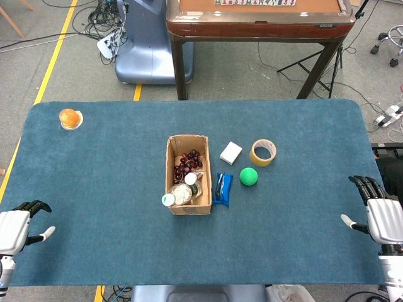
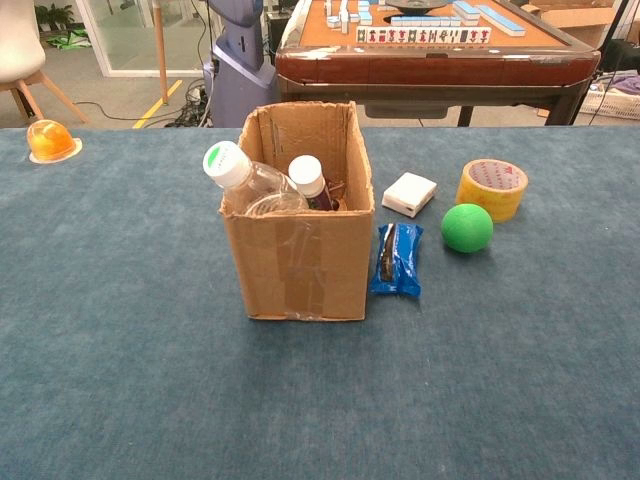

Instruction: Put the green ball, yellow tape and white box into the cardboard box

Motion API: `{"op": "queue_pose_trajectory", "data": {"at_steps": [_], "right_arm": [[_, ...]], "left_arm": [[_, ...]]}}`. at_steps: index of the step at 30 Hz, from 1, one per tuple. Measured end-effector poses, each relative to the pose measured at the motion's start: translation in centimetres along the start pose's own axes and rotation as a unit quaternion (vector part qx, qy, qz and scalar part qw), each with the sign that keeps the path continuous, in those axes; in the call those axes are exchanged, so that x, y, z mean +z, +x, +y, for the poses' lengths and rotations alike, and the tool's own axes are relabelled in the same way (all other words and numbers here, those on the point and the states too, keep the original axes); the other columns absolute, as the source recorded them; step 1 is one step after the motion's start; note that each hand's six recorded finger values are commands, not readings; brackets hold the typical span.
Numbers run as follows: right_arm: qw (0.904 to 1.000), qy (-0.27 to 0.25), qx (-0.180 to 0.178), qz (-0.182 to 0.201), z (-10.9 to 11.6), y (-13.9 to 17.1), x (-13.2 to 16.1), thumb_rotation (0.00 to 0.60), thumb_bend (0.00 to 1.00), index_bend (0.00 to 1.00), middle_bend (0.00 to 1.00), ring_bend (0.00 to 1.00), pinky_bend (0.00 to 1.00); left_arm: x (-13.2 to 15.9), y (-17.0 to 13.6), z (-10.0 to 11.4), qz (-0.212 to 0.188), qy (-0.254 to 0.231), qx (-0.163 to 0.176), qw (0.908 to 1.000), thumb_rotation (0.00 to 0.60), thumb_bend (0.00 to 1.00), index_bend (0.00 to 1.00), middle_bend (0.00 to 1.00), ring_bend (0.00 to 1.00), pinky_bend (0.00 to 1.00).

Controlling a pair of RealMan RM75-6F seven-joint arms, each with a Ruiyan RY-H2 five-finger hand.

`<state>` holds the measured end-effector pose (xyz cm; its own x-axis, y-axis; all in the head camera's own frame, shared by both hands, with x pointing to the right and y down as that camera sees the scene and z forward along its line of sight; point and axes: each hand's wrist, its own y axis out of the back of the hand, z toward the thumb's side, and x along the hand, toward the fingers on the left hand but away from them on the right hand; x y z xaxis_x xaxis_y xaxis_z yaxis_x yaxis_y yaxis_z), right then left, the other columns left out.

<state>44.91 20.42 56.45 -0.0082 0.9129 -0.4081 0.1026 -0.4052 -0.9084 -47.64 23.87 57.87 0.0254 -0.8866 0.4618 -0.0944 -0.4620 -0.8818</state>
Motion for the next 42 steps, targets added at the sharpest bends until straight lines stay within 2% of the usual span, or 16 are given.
{"op": "queue_pose_trajectory", "data": {"at_steps": [10,16,21,31,42], "right_arm": [[1.0,0.005,-0.002,-0.002,-0.4,-0.5,0.1,0.6,0.0,0.22,0.2,0.13,0.38],[0.9999,0.0,-0.004,0.012,-0.3,-2.1,1.1,0.6,0.0,0.23,0.21,0.13,0.38],[0.9994,0.018,0.009,0.028,-0.2,-4.7,2.5,0.6,0.0,0.23,0.21,0.13,0.36],[0.9941,0.074,0.045,0.065,-0.6,-10.8,6.6,0.6,0.0,0.23,0.16,0.13,0.25],[0.9839,0.11,0.084,0.114,-2.4,-16.0,12.0,0.6,0.0,0.23,0.15,0.1,0.2]], "left_arm": [[-0.2,0.0,0.3,0.005,-0.005,0.0,1.0,0.6,0.15,0.45,0.44,0.41,0.57],[-0.3,-0.1,0.2,0.007,-0.001,-0.009,0.9999,0.6,0.15,0.45,0.44,0.41,0.57],[-0.2,-0.1,0.6,0.006,0.003,-0.002,1.0,0.6,0.15,0.44,0.44,0.41,0.57],[-0.5,-0.3,1.5,0.011,0.004,0.011,0.9999,0.6,0.15,0.44,0.44,0.41,0.57],[-1.0,-0.4,2.5,0.022,0.005,0.024,0.9995,0.6,0.15,0.44,0.44,0.41,0.57]]}}
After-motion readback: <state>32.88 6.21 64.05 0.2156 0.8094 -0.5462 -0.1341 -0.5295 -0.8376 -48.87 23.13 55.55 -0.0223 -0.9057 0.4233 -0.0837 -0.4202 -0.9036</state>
